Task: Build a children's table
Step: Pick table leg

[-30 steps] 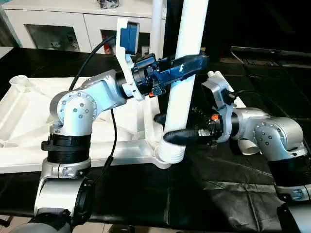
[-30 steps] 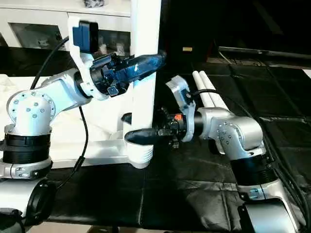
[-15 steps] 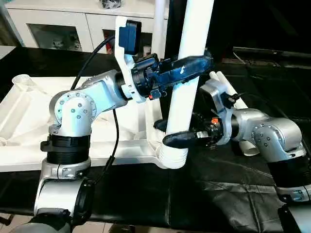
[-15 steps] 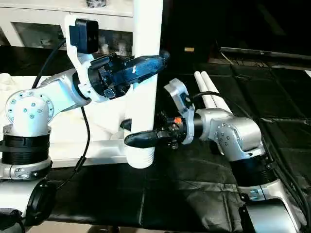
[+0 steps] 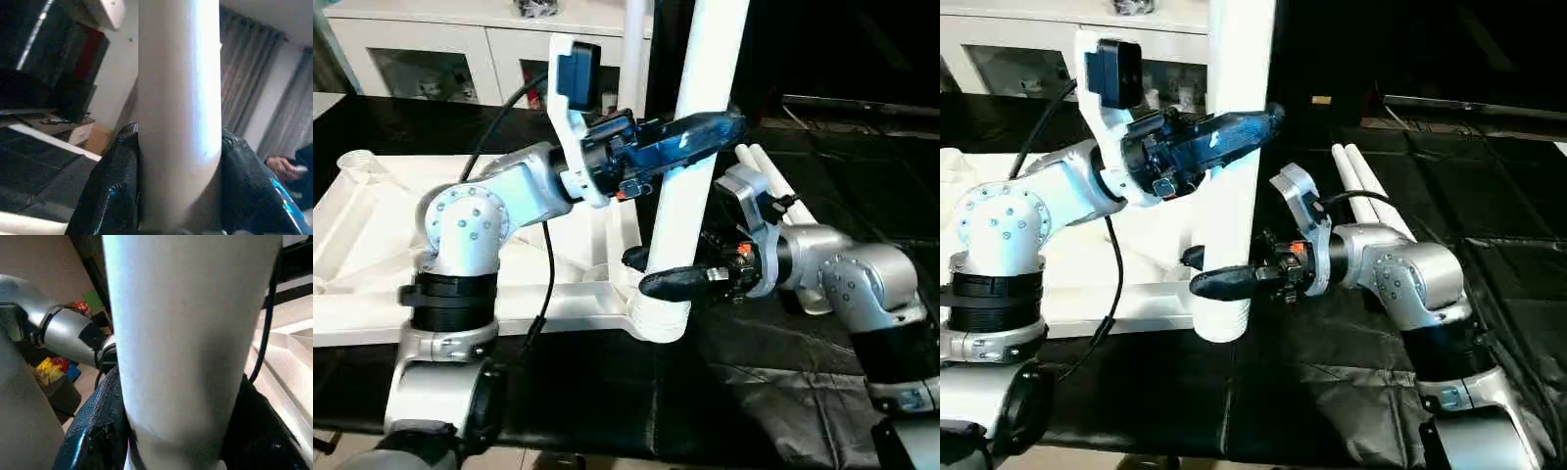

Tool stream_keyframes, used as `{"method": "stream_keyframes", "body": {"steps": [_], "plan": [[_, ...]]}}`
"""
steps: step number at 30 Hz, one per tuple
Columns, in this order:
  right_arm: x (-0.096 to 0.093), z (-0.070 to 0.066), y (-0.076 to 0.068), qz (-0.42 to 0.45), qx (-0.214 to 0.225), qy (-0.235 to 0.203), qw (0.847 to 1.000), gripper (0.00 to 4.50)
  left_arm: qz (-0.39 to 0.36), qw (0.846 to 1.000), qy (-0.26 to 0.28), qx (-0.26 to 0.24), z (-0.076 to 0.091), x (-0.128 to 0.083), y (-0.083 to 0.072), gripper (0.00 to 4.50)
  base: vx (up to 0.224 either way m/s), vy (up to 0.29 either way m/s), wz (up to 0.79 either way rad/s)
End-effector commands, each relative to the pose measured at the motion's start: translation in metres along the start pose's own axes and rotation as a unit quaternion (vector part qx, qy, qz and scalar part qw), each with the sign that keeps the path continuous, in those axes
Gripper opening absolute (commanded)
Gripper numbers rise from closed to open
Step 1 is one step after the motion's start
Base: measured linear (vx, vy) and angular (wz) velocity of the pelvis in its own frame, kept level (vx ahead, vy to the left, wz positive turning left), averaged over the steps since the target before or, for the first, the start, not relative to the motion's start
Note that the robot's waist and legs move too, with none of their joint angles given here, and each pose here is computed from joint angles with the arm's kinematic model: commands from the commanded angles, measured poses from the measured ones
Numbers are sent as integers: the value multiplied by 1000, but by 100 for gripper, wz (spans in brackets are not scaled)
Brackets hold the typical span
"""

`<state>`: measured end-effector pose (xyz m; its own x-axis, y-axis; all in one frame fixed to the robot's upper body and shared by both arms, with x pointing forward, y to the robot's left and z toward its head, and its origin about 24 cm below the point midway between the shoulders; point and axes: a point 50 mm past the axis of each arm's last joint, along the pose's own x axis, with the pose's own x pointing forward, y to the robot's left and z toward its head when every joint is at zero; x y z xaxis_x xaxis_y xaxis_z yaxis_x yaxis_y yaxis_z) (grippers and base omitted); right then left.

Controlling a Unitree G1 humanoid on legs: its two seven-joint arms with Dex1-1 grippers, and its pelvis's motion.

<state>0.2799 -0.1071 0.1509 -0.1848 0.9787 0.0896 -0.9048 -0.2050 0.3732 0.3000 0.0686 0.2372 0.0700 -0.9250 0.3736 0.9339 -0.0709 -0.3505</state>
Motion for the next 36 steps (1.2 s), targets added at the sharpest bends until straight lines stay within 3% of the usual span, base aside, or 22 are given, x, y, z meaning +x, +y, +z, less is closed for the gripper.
{"method": "stream_keyframes", "body": {"steps": [1, 5, 8, 11, 16, 21, 24, 26, 27, 28, 29, 32, 34, 36], "plan": [[3, -1, -2, -19, 3, -5, 1000, 196, 5, 1000, -3, 18, 7, 8, -4, 251, 0, 0, 0], [4, -1, -4, -31, 0, -20, 999, 194, 8, 1000, -8, 28, 8, 10, -6, 272, 0, 0, 0], [7, -1, -8, -54, -10, -58, 997, 193, 33, 997, -32, 55, 10, 13, -5, 293, 0, 0, 0], [12, 2, -11, -76, -19, -103, 992, 193, 54, 994, -75, 64, 14, 12, -3, 323, 0, 0, 0], [19, 2, -20, -140, -19, -139, 980, 193, 75, 986, -141, 58, 21, 15, -4, 326, 0, 0, 0], [17, 5, -31, -223, -43, -179, 957, 193, 128, 962, -230, 73, 42, 0, 1, 326, 0, 0, 0], [14, 4, -38, -295, -68, -181, 936, 193, 172, 948, -248, 98, 50, -15, 3, 326, 0, 0, 0], [13, 7, -39, -319, -105, -201, 920, 193, 213, 941, -238, 114, 51, -23, 7, 326, 0, 0, 0], [14, 3, -40, -332, -111, -169, 921, 193, 282, 929, -197, 133, 47, -29, 17, 326, 0, 0, 0], [14, 3, -40, -332, -111, -169, 921, 193, 282, 929, -197, 133, 47, -29, 17, 326, 0, 0, 0], [17, -1, -41, -343, -119, -139, 921, 193, 370, 905, -118, 176, 38, -37, 32, 326, 0, 0, 0], [23, -4, -41, -348, -144, -110, 920, 193, 420, 882, -46, 206, 24, -41, 43, 326, 0, 0, 0], [24, -5, -40, -348, -149, -105, 920, 193, 426, 878, -28, 217, 21, -41, 45, 326, 0, 0, 0], [31, -10, -41, -347, -165, -78, 920, 193, 397, 886, 2, 238, 12, -28, 41, 326, 0, 0, 0]]}}
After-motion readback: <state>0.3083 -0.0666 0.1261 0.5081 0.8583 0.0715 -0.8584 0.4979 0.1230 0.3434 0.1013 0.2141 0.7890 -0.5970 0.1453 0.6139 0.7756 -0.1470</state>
